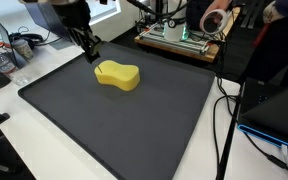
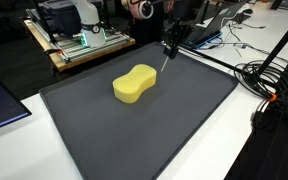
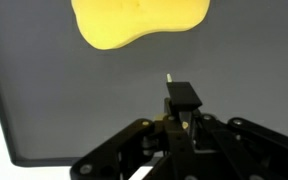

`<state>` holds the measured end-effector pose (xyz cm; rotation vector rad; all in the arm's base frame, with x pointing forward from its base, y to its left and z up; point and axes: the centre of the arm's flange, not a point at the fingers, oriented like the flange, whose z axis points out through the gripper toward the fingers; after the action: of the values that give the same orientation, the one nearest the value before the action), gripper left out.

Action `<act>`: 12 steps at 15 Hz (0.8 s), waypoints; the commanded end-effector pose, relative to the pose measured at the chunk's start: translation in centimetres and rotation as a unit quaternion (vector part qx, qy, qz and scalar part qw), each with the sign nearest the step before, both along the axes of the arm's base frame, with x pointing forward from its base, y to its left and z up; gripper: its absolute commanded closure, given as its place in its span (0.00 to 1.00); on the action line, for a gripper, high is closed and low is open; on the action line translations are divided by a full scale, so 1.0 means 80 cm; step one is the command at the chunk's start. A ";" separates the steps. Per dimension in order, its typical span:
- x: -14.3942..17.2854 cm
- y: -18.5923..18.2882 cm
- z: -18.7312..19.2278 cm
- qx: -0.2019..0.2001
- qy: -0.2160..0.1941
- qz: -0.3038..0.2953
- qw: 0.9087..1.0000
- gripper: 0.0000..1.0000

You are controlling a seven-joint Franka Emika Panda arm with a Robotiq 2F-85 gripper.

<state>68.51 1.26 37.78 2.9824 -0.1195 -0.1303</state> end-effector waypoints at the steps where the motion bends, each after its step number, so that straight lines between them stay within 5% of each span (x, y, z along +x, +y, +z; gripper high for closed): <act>1: 0.002 -0.014 0.002 0.000 -0.002 -0.008 1.000 0.88; 7: 0.007 -0.026 0.008 0.001 -0.008 -0.016 1.000 0.88; 8: 0.020 -0.030 0.007 0.009 0.008 -0.022 1.000 0.97; 12: 0.055 -0.078 -0.005 0.019 0.048 -0.070 0.996 0.97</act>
<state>69.45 -2.30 37.69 2.9716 -0.2237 -0.1931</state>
